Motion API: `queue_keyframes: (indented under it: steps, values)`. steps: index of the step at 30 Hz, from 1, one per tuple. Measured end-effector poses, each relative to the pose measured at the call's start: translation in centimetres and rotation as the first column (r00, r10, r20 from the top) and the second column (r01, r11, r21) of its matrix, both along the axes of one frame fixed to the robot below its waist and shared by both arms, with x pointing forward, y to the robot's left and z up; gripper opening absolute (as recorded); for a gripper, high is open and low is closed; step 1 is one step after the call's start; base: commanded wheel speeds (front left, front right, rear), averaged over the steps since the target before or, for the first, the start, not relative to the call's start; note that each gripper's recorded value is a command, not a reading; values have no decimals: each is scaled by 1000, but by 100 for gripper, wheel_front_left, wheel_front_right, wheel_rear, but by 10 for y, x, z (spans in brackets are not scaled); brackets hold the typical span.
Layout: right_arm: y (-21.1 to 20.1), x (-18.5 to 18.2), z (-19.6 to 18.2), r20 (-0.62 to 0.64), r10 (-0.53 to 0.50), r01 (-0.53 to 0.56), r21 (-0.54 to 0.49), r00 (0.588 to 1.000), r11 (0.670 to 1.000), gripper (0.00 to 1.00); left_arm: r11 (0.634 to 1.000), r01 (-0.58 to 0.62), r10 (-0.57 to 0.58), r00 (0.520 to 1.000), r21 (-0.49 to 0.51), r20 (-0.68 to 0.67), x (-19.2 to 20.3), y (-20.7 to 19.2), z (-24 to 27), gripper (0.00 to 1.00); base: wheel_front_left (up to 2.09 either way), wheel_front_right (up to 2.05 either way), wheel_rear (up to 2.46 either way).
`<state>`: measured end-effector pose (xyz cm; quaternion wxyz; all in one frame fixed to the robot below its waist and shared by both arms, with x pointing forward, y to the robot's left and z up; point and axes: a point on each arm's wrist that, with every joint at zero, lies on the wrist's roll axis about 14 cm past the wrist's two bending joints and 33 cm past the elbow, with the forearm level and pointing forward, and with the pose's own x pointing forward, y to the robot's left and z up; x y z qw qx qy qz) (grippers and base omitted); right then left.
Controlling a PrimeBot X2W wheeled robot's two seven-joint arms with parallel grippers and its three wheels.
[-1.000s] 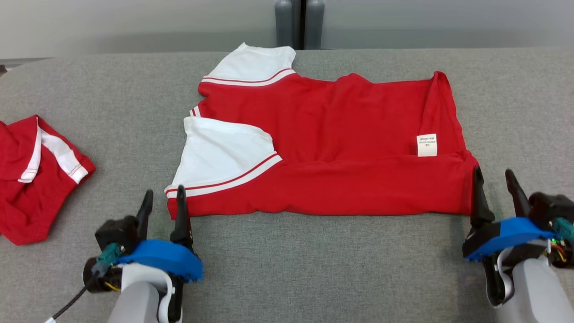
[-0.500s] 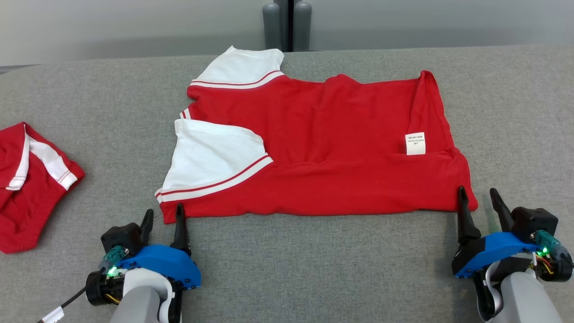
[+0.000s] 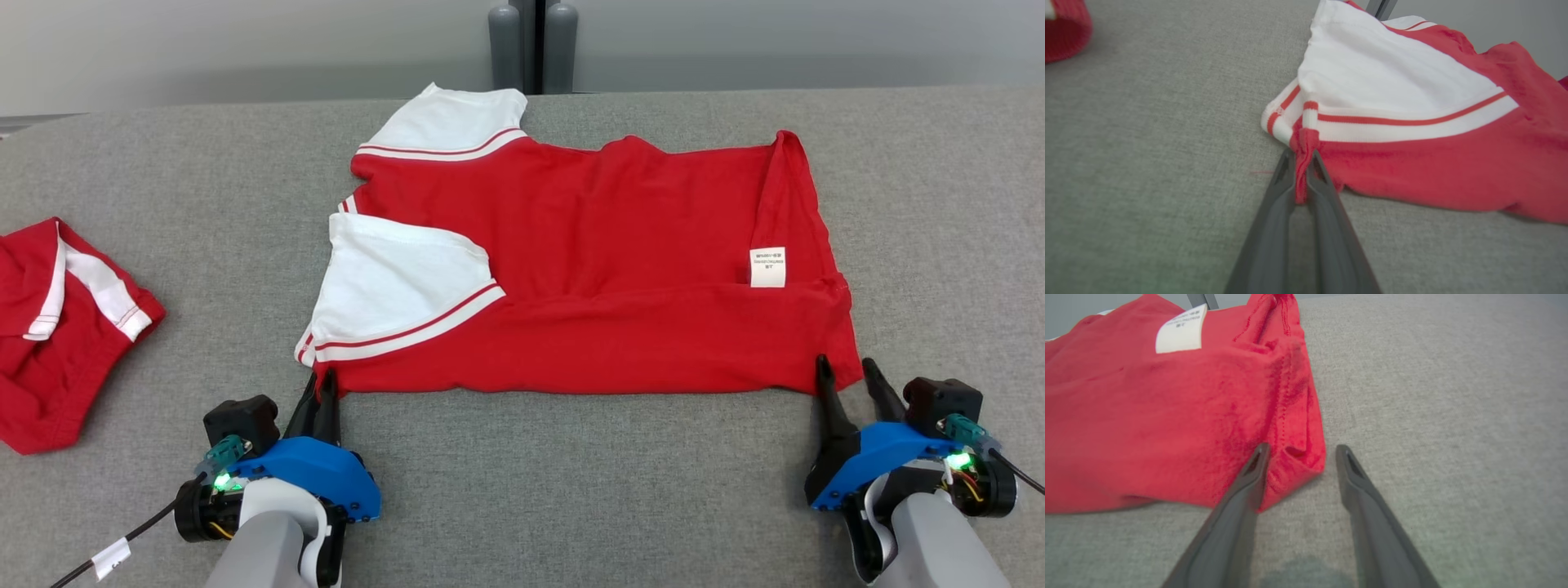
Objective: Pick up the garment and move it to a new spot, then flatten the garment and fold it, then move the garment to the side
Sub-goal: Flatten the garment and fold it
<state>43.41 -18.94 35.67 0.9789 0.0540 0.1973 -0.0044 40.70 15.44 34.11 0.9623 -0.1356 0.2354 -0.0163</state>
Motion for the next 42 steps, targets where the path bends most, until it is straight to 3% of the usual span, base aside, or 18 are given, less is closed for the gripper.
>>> queue_keyframes:
  steps: [11, 19, 26, 27, 28, 29, 36, 42]
  values:
    - [4, 0, 31, 88, -11, 7, 41, 996, 999, 0, 1000, -5, 5, 999, -10, 53, -13, 1, 21, 0, 0, 0, 0]
    - [-8, -44, 39, 101, -83, 73, 100, 991, 992, 0, 999, -34, 33, 995, 7, 95, -46, 12, 37, 0, 0, 0, 0]
    - [-14, -89, 28, 66, -118, 108, 129, 991, 986, 0, 999, -42, 42, 998, -5, 45, -89, 11, 20, 0, 0, 0, 0]
    - [-15, -92, 27, 61, -121, 112, 132, 991, 985, 45, 999, -39, 39, 998, -7, 40, -92, 9, 19, 25, 0, 0, 0]
    - [-15, -94, 26, 59, -122, 114, 132, 991, 985, 100, 999, -37, 37, 999, -7, 39, -94, 9, 18, 66, 0, 0, 0]
    - [-15, -94, 26, 59, -124, 116, 134, 991, 984, 100, 999, -36, 37, 998, -4, 44, -94, 9, 19, 100, 0, 0, 0]
    - [-21, -70, 40, 106, -136, 122, 128, 985, 984, 100, 999, 6, -12, 990, 49, 138, -67, 2, 45, 100, 0, 0, 0]
    - [-16, -13, 63, 173, -78, 64, 87, 982, 994, 100, 988, 89, -118, 964, 128, 237, -9, -9, 75, 100, 0, 0, 0]
